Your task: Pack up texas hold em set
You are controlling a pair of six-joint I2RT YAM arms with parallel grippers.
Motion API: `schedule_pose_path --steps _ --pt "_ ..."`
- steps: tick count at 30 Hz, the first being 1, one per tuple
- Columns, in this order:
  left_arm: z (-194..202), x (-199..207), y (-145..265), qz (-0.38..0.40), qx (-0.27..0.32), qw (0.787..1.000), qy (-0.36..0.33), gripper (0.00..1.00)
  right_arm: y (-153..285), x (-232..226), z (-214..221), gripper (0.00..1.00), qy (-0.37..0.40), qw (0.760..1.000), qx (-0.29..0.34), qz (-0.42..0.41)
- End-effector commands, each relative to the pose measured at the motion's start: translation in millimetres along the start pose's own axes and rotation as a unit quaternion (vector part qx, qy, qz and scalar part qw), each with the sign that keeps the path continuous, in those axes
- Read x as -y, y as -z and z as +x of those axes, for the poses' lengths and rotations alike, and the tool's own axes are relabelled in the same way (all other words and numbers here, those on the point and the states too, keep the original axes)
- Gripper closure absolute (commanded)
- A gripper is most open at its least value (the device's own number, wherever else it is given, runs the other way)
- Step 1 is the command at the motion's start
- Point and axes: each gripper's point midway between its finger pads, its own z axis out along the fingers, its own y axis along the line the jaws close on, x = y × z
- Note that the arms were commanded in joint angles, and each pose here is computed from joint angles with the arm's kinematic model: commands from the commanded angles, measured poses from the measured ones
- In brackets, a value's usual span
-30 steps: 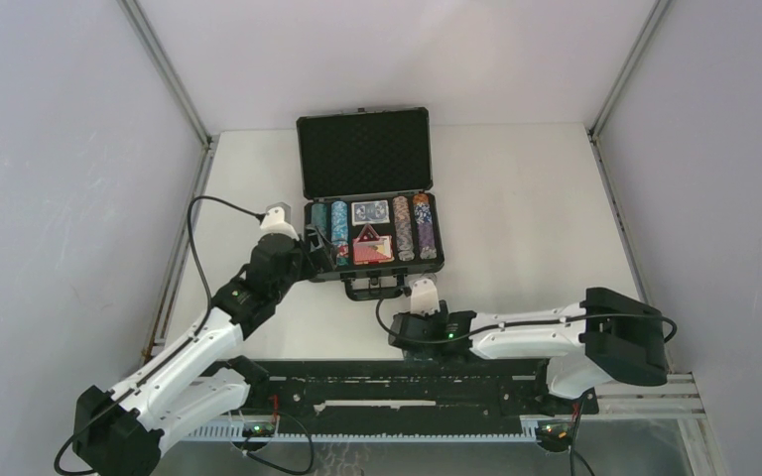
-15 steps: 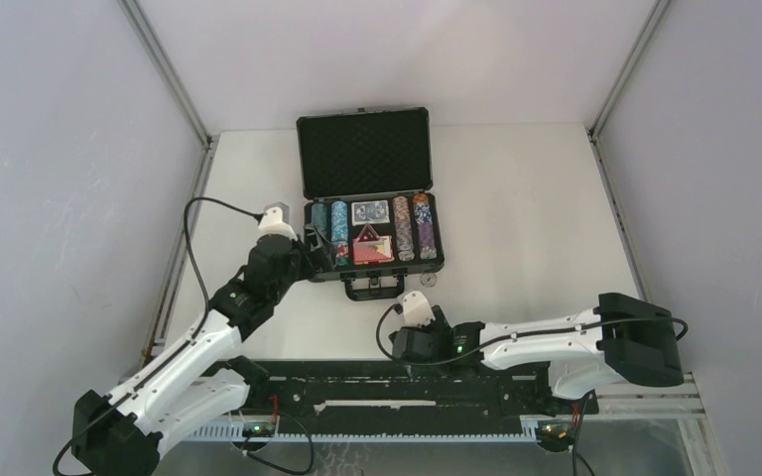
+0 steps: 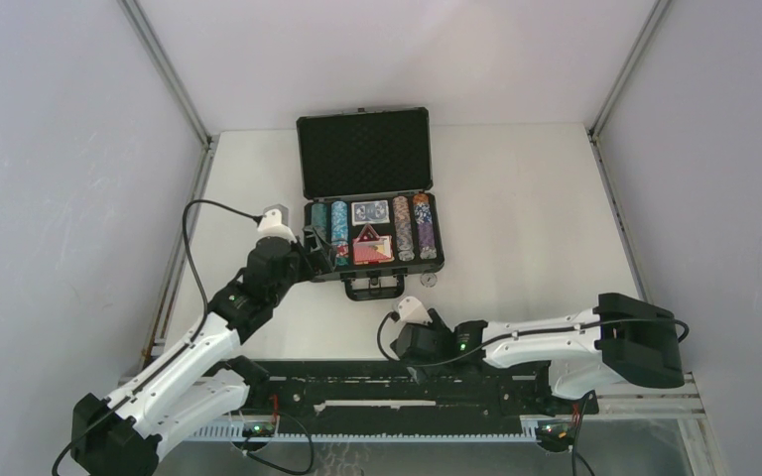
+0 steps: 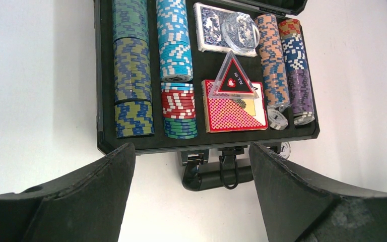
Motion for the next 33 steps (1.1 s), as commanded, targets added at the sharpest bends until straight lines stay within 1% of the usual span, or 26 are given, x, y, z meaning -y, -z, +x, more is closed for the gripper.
schedule_pose_path --steps 1,13,23,33 --pt "-2 1 1 0.004 0.010 1.000 0.001 0.13 -3 -4 -9 0.23 0.010 1.000 0.010 -0.018" --pt "-1 1 0 0.003 0.009 1.000 -0.001 0.13 -13 0 -8 0.25 0.002 1.000 -0.006 -0.023" --pt "-1 1 0 0.004 0.008 1.000 -0.001 0.13 -17 -3 -6 0.33 0.008 0.999 -0.021 -0.029" --pt "-1 2 0 0.006 0.009 1.000 0.000 0.13 -14 -15 1 0.31 0.018 0.998 -0.050 -0.046"
